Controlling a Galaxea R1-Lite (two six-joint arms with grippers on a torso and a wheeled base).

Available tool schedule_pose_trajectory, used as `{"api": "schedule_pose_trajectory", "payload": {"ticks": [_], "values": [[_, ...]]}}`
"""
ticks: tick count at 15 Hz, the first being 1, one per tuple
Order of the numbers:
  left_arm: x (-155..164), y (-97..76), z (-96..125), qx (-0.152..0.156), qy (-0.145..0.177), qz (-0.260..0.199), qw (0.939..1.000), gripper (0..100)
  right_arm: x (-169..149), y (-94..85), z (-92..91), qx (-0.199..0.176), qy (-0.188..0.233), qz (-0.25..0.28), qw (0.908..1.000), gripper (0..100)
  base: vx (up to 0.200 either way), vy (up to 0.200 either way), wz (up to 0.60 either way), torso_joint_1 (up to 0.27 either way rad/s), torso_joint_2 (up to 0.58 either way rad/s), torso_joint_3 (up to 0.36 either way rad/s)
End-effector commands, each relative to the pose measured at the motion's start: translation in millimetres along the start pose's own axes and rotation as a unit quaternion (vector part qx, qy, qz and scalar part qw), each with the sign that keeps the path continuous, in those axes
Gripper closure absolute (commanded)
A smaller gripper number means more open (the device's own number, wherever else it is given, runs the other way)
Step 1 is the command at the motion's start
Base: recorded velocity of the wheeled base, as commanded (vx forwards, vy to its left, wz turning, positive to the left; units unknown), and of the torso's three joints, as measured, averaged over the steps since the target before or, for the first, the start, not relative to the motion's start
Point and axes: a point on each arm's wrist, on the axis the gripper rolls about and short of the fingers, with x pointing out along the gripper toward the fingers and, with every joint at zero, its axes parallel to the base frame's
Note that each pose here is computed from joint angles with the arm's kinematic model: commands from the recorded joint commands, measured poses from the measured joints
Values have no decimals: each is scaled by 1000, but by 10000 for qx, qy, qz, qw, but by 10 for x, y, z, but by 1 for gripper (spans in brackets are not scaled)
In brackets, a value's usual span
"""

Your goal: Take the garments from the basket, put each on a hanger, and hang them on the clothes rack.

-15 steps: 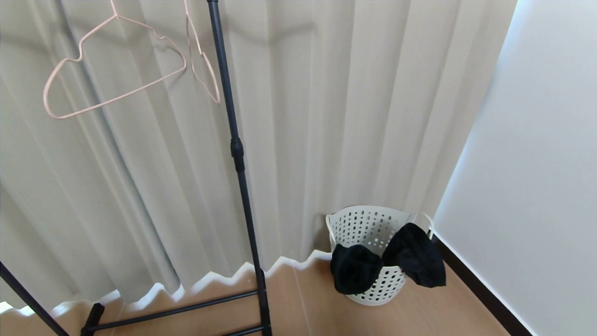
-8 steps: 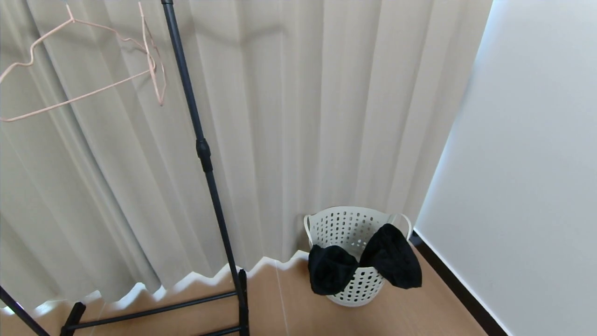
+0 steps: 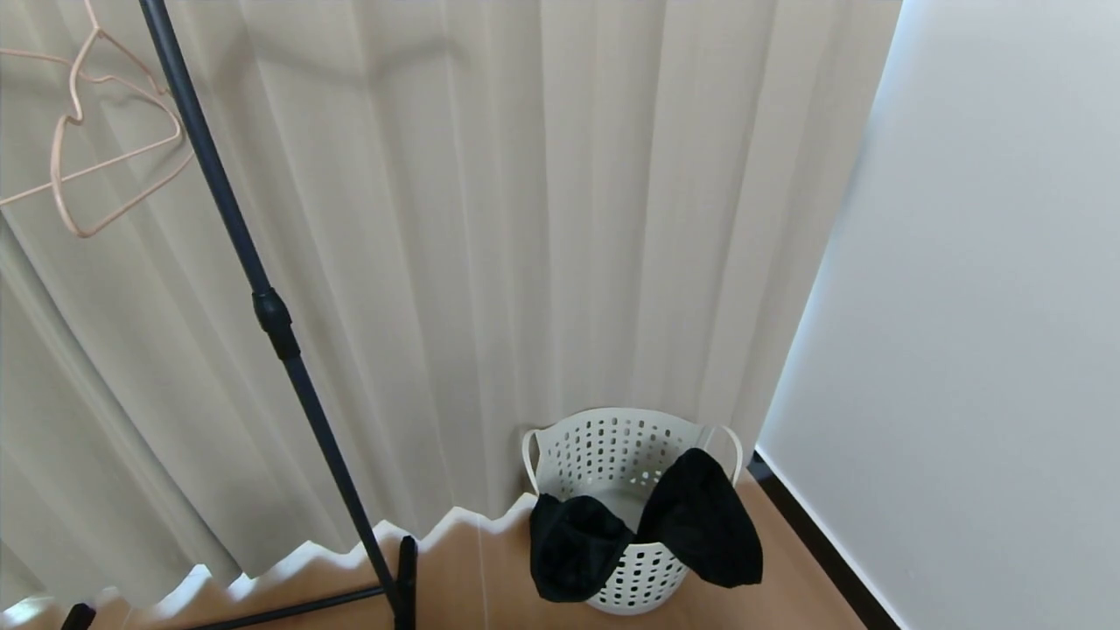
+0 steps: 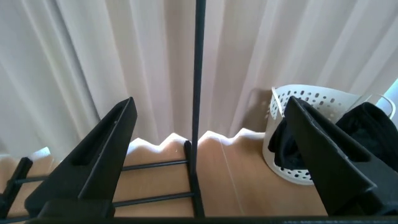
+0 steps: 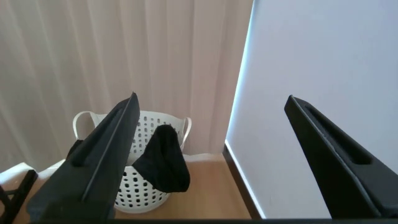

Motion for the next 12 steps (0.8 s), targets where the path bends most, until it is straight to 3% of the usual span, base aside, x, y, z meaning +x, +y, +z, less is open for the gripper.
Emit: {"api": "schedule_pose_trajectory", "payload": {"ticks": [1,3,6,12], "values": [[1,0,-2,-3,5,6,10000,0,0,0,2,-7,-13,5,10000,0,0,0,0,0,0,0],[1,0,-2,-3,5,6,10000,0,0,0,2,8,-13,5,10000,0,0,0,0,0,0,0],[0,0,3,-4,-3,6,10000,0,0,0,2,-22,-13,5,10000,0,0,0,-600,2,2,4],[1,0,-2,-3,4,14,10000,0,0,1,1,-99,-6,29,9999,0,0,0,0,-1,1,-19]]}}
